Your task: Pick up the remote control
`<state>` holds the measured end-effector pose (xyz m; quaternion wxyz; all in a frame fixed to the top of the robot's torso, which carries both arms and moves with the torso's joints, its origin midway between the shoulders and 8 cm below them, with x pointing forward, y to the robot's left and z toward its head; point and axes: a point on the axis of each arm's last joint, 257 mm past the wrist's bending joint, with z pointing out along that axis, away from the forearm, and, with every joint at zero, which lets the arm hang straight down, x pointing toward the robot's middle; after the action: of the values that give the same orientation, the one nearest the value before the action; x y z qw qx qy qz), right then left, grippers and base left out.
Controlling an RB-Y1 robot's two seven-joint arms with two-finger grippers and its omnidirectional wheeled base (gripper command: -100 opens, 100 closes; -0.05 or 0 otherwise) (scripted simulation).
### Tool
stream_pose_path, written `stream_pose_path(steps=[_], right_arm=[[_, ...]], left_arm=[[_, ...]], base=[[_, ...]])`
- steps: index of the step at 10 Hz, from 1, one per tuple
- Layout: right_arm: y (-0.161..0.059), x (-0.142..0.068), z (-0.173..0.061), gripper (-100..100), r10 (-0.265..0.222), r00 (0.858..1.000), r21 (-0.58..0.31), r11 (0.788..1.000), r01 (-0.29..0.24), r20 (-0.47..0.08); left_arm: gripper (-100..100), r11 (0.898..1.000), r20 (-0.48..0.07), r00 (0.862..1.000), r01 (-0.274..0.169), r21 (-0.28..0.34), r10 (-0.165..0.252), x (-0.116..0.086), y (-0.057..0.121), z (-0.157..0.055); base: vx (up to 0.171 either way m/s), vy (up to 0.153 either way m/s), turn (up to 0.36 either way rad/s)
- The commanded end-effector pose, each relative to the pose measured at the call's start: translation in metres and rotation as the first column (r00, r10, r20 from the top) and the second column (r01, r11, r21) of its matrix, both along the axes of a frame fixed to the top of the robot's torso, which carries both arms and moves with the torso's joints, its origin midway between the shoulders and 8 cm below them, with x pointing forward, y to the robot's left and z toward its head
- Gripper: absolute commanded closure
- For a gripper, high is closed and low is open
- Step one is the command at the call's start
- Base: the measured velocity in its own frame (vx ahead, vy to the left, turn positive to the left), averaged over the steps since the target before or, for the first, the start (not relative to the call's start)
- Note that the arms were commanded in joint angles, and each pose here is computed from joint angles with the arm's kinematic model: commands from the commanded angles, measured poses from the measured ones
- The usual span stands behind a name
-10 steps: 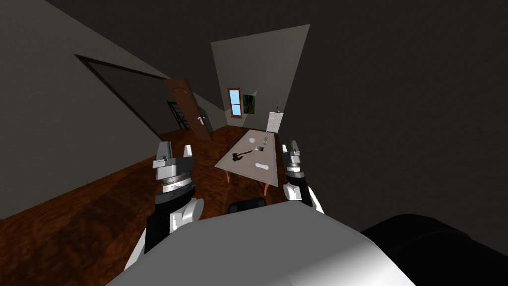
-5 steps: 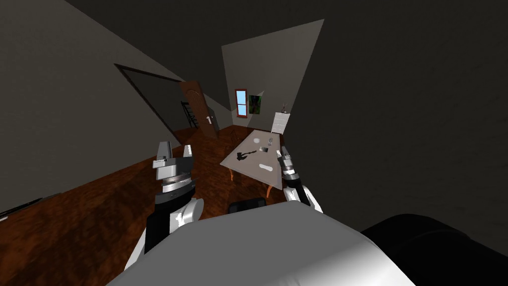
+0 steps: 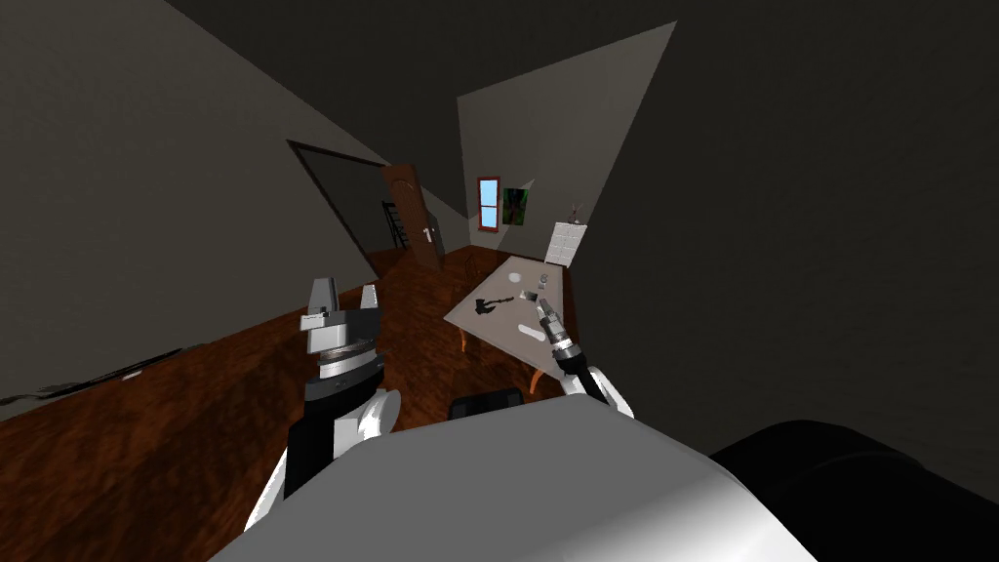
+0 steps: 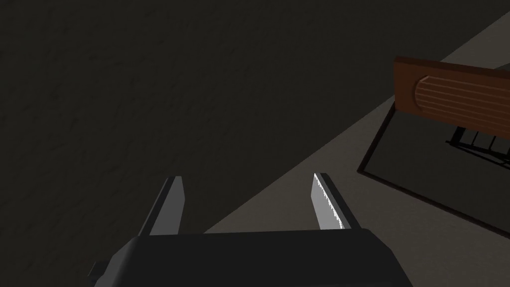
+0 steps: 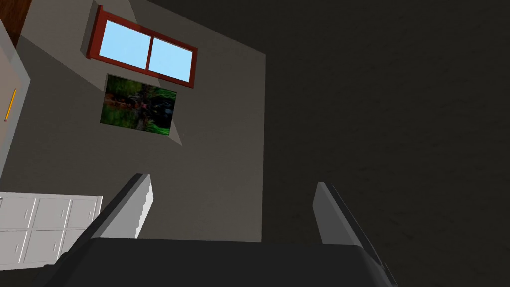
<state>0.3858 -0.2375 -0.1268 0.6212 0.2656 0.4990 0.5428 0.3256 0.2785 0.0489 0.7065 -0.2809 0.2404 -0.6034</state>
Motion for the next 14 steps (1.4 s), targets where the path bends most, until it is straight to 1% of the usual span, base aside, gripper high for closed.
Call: stream_pose_path(steps=[1,2,3,4,5,6,7,8,9,10,11,12,13,14], right_arm=[[0.001,0.002,-0.014,-100,0.001,1.0,-0.01,1.0,-0.001,-0.022],[0.007,0.0,-0.035,-100,0.028,0.997,-0.058,0.998,-0.032,-0.067],[0.004,0.001,-0.045,-100,0.022,0.996,-0.059,0.998,-0.027,-0.086],[0.01,-0.002,-0.064,-100,0.048,0.99,-0.107,0.992,-0.062,-0.129],[0.006,-0.002,-0.077,-100,0.04,0.987,-0.108,0.992,-0.057,-0.154],[0.011,-0.007,-0.098,-100,0.063,0.978,-0.156,0.983,-0.095,-0.199],[0.007,-0.008,-0.108,-100,0.055,0.974,-0.158,0.983,-0.091,-0.22],[0.011,-0.015,-0.128,-100,0.076,0.962,-0.204,0.97,-0.132,-0.264],[0.006,-0.016,-0.141,-100,0.065,0.955,-0.206,0.97,-0.129,-0.288],[0.005,-0.017,-0.143,-100,0.063,0.954,-0.207,0.97,-0.128,-0.294],[0.007,-0.025,-0.163,-100,0.08,0.938,-0.252,0.952,-0.172,-0.337],[0.001,-0.028,-0.177,-100,0.068,0.929,-0.254,0.952,-0.169,-0.364],[-0.002,-0.039,-0.201,-100,0.076,0.907,-0.297,0.931,-0.214,-0.415],[-0.004,-0.04,-0.206,-100,0.07,0.902,-0.298,0.931,-0.213,-0.425]], left_arm=[[0,1.0,0.0,1.0,0.0,0.0,0.0,0.0,0.0,0.0],[0,1.0,0.0,1.0,0.0,0.0,0.0,0.0,0.0,0.0],[0,1.0,0.0,1.0,0.0,0.0,0.0,0.0,0.0,0.0],[0,1.0,0.0,1.0,0.0,0.0,0.0,0.0,0.0,0.0],[0,1.0,0.0,1.0,0.0,0.0,0.0,0.0,0.0,0.0],[0,1.0,0.0,1.0,0.0,0.0,0.0,0.0,0.0,0.0],[0,1.0,0.0,1.0,0.0,0.0,0.0,0.0,0.0,0.0],[0,1.0,0.0,1.0,0.0,0.0,0.0,0.0,0.0,0.0],[0,1.0,0.0,1.0,0.0,0.0,0.0,0.0,0.0,0.0],[0,1.0,0.0,1.0,0.0,0.0,0.0,0.0,0.0,0.0],[0,1.0,0.0,1.0,0.0,0.0,0.0,0.0,0.0,0.0],[0,1.0,0.0,1.0,0.0,0.0,0.0,0.0,0.0,0.0],[0,1.0,0.0,1.0,0.0,0.0,0.0,0.0,0.0,0.0],[0,1.0,0.0,1.0,0.0,0.0,0.0,0.0,0.0,0.0]], base=[[0.005,0.003,-0.017],[0.005,0.016,0.241],[0.007,0.007,0.131],[0.011,0.013,0.206],[0.012,0.01,0.14],[0.015,0.018,0.246],[0.01,0.011,0.129],[0.007,0.018,0.228],[0.009,0.011,0.143],[0.006,0.004,0.01],[0.008,0.017,0.274],[0.01,0.007,0.155],[0.014,0.016,0.294],[0.013,0.005,0.122]])
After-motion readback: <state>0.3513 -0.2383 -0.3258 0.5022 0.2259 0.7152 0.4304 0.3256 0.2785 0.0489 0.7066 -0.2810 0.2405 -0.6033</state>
